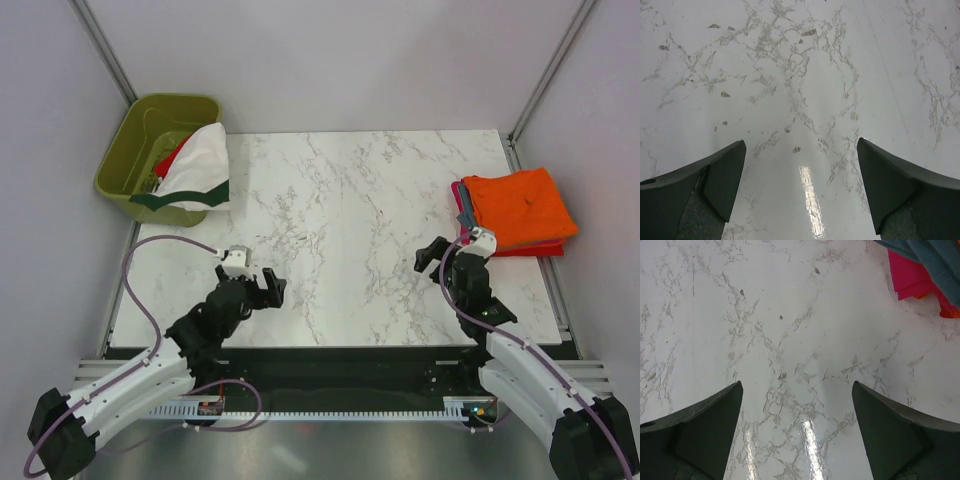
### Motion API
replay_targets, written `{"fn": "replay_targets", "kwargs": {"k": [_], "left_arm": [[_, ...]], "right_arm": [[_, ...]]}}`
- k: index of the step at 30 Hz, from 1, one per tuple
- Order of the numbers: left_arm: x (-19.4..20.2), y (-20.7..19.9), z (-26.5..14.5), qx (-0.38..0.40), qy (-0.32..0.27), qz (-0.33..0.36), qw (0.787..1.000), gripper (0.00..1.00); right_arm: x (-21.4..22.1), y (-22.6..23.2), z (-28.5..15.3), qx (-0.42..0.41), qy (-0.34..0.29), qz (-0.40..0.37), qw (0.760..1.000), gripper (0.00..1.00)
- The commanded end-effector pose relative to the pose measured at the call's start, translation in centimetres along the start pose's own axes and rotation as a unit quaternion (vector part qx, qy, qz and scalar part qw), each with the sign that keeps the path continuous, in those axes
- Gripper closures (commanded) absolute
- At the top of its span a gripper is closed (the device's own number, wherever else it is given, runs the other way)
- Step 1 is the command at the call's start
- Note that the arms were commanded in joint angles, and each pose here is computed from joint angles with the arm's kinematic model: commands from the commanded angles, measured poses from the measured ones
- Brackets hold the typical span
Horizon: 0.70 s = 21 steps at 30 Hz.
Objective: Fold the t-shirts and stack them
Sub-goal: Grab the tshirt from the pile
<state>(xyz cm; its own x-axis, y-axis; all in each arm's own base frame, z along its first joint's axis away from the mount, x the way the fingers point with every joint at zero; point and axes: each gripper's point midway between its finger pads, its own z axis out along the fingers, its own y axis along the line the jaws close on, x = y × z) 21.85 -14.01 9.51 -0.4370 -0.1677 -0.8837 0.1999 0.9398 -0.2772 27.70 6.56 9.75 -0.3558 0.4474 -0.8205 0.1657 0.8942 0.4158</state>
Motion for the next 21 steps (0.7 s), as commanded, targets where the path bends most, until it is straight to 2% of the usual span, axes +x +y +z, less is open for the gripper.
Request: {"fn": "replay_targets", "kwargs": {"k": [1, 8, 10, 13, 16, 19, 20, 21], "left_arm": [[-1.9, -0.5, 0.1, -0.005, -0.023, -0.023, 0.999, 0.0], [-2.5, -0.7, 0.3, -0.026, 0.0, -0.027, 0.999, 0.0], [-2.0, 0.4, 0.3, -0.072, 0.025, -0.028, 0.997, 0.0], [-5.4, 1.2, 0.1, -0.129, 0.006, -0.055, 0.99, 0.0], [-10.5, 2.3, -0.3, -0.174, -0.019, -0.099, 0.98, 0.0], [-12.3, 4.7, 0.5, -0.214, -0.003, -0.153, 0.965, 0.0], [-15.1, 5.7, 0.4, -0.229, -0.028, -0.177, 0.957, 0.0], [-16.0, 6.4, 0.3, -0.242, -0.031, -0.179, 0.953, 0.0]], "right_arm": [[-1.6, 0.4, -0.3, 0.0, -0.029, 0.008, 1.0, 0.02], [-1.4, 0.1, -0.2, 0.006, -0.033, 0.037, 0.999, 0.02], [-1.4, 0.3, -0.1, 0.005, -0.028, 0.033, 0.999, 0.02], [-1.3, 0.7, -0.2, -0.009, -0.024, 0.019, 0.999, 0.04], [-1.5, 0.7, -0.4, -0.014, -0.035, 0.024, 0.999, 0.06], [-1.8, 0.6, -0.6, -0.018, -0.046, 0.026, 0.998, 0.09], [-1.8, 0.7, -0.6, -0.021, -0.048, 0.027, 0.998, 0.09], [-1.6, 0.8, -0.7, -0.026, -0.047, 0.026, 0.998, 0.1]]}}
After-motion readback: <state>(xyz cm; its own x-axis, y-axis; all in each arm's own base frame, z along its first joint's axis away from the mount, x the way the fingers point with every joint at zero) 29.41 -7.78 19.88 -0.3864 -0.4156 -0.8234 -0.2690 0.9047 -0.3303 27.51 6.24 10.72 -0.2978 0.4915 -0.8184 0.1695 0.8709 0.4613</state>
